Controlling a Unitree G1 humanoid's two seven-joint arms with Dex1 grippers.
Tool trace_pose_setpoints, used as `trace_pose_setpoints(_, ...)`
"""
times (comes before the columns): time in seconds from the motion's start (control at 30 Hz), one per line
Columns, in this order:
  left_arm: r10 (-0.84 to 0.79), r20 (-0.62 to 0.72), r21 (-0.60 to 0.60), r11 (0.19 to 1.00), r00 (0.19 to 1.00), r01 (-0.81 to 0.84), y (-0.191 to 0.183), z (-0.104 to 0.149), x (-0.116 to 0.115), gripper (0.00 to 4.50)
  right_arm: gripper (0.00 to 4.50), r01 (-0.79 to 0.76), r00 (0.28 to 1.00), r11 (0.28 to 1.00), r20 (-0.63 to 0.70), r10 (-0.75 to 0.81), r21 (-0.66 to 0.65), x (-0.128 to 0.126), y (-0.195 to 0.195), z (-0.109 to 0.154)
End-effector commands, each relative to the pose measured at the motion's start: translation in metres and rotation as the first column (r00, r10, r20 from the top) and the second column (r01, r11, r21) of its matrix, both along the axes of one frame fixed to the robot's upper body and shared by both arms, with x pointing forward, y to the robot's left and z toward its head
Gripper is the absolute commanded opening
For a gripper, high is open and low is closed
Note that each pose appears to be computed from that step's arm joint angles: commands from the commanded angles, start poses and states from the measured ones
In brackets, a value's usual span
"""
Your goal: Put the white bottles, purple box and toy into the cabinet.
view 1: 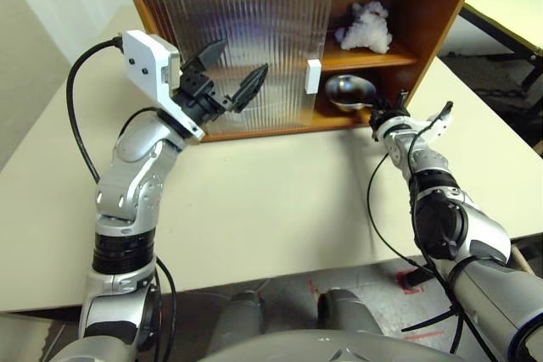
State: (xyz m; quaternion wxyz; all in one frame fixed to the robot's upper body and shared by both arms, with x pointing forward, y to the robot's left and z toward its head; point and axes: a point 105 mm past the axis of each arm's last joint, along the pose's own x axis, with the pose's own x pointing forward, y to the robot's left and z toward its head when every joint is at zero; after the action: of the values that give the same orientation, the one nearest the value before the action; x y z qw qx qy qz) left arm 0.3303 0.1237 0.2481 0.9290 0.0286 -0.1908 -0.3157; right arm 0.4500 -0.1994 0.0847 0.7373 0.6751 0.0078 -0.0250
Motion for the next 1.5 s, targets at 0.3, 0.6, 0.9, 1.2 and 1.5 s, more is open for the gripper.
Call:
trace_pose_setpoints(0.3,0.039,0.005,0.006,0.999,0.999,-0.039,0.007,0.003,-0.006,4.50,0.00,0.035,0.998,0.999,-0.049,-0.037,-0.033,-0.004,-0.007,-0.016)
trace_pose_setpoints(0.6,0.036,0.010,0.005,0.999,0.999,-0.036,0.005,0.004,-0.005,4.50,1.59,0.034,0.997,0.997,-0.061,-0.038,-0.068,-0.003,-0.008,-0.015)
trace_pose_setpoints(0.9,0.007,0.012,-0.005,1.000,1.000,-0.007,-0.002,0.005,-0.001,4.50,4.48,0.054,0.997,0.996,-0.046,-0.057,-0.074,-0.005,-0.020,-0.012)
trace_pose_setpoints(1.2,-0.046,0.019,-0.029,0.998,0.999,0.047,-0.014,0.003,0.007,4.50,4.48,0.065,0.998,0.994,0.002,-0.066,-0.085,-0.012,-0.042,-0.009)
trace_pose_setpoints(1.5,-0.082,0.026,-0.032,0.996,0.996,0.083,-0.020,0.001,0.012,4.50,4.48,-0.201,0.956,0.899,0.121,0.266,-0.389,-0.039,0.001,0.008)
